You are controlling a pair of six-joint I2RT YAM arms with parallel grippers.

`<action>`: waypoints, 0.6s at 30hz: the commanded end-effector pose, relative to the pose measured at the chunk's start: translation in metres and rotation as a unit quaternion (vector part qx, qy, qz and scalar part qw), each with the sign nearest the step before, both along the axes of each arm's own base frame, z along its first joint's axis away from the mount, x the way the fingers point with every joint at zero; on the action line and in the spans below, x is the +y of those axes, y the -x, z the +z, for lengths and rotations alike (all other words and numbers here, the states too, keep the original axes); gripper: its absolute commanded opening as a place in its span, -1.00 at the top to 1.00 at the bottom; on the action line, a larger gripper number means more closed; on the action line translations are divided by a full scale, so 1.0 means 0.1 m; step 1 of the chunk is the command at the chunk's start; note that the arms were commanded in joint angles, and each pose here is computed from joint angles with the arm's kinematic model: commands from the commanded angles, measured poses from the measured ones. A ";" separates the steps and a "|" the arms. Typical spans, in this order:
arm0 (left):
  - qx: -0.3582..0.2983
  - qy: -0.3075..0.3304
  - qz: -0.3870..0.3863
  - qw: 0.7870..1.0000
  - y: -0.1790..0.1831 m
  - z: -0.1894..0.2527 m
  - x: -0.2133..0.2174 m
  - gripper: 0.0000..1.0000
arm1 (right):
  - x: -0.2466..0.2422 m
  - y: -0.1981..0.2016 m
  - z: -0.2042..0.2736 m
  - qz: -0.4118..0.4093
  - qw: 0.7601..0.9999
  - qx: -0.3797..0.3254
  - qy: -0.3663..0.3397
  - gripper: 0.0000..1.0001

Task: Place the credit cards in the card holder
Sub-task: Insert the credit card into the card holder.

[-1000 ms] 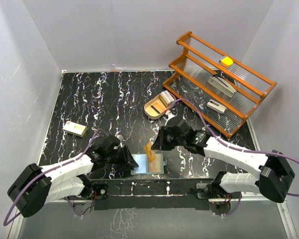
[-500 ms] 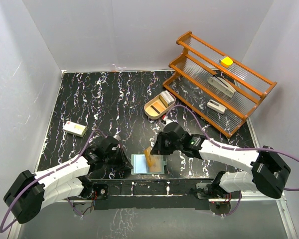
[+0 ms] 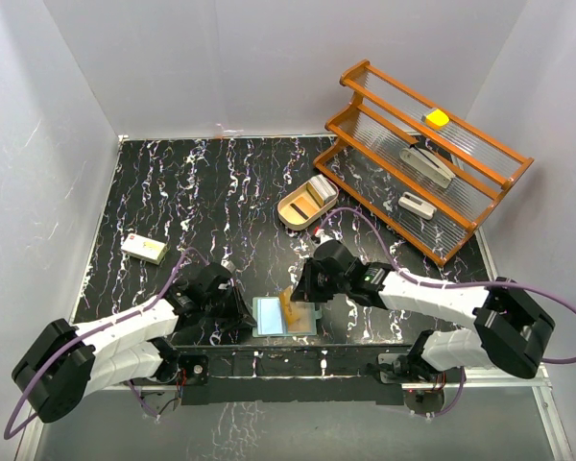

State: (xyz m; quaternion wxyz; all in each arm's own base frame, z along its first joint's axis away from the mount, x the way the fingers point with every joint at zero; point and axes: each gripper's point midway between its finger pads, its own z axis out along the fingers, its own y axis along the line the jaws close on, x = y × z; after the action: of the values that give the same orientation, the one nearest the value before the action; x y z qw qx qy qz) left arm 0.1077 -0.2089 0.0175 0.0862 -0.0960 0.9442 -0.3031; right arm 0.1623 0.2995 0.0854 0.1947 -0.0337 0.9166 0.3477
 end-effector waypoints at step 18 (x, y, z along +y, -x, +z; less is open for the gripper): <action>0.018 -0.007 -0.002 1.000 0.12 -0.13 0.07 1.00 | -0.09 0.03 -0.39 -0.026 0.999 0.018 0.000 0.88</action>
State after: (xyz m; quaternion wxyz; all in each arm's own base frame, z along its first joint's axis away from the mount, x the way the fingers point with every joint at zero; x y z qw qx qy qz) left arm 0.1065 -0.2099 0.0156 0.0861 -0.0951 0.9419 -0.3105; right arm 0.1540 0.2892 0.0483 0.1761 -0.0111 0.9255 0.3353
